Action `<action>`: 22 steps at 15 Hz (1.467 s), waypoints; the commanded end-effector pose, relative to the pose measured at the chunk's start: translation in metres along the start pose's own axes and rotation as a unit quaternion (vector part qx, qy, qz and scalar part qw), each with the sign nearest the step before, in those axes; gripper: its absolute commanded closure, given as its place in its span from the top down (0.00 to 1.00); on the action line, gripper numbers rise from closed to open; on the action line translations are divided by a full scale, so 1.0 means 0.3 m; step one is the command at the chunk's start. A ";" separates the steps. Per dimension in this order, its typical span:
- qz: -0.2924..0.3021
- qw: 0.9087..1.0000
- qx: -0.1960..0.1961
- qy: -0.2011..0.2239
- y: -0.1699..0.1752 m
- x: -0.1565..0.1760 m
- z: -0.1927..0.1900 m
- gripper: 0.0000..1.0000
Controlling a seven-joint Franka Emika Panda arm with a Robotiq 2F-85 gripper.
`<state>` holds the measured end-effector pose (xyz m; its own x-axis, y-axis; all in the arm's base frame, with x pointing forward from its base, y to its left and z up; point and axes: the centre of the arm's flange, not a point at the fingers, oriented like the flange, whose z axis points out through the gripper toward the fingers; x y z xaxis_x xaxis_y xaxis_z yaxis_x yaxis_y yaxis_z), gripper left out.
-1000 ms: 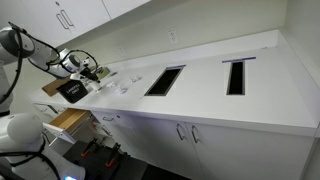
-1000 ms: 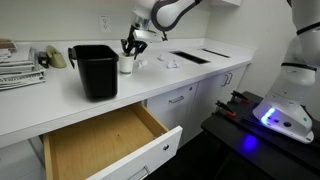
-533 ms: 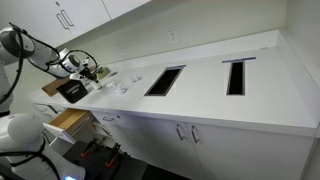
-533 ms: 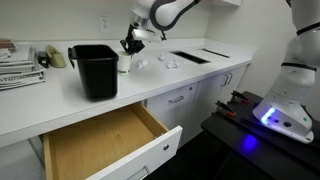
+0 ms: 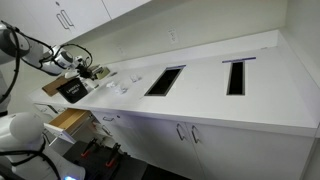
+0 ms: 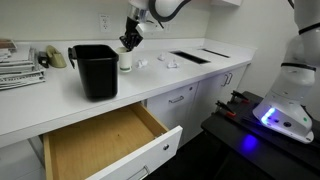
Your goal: Pick up the cup and pour its contents on the countertop.
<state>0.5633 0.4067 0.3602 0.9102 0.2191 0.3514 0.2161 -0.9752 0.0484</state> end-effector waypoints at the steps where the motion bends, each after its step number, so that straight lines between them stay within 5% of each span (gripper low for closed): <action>1: -0.084 0.995 -0.053 0.014 0.007 0.021 -0.117 0.03; 5: -0.164 0.978 -0.116 0.047 0.024 0.022 -0.116 0.03; 9: -0.240 0.949 -0.183 0.093 0.068 0.016 -0.033 0.02; 10: -0.212 0.961 -0.161 0.071 0.047 0.030 -0.061 0.04; 15: -0.236 0.952 -0.180 0.077 0.060 0.024 -0.019 0.01; 16: -0.280 0.929 -0.228 0.078 0.031 0.005 0.000 0.01; 22: -0.398 0.855 -0.318 0.098 -0.064 -0.091 0.071 0.01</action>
<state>0.5535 0.4124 0.3394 0.5312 0.8241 0.1965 0.4615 -0.4759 0.7487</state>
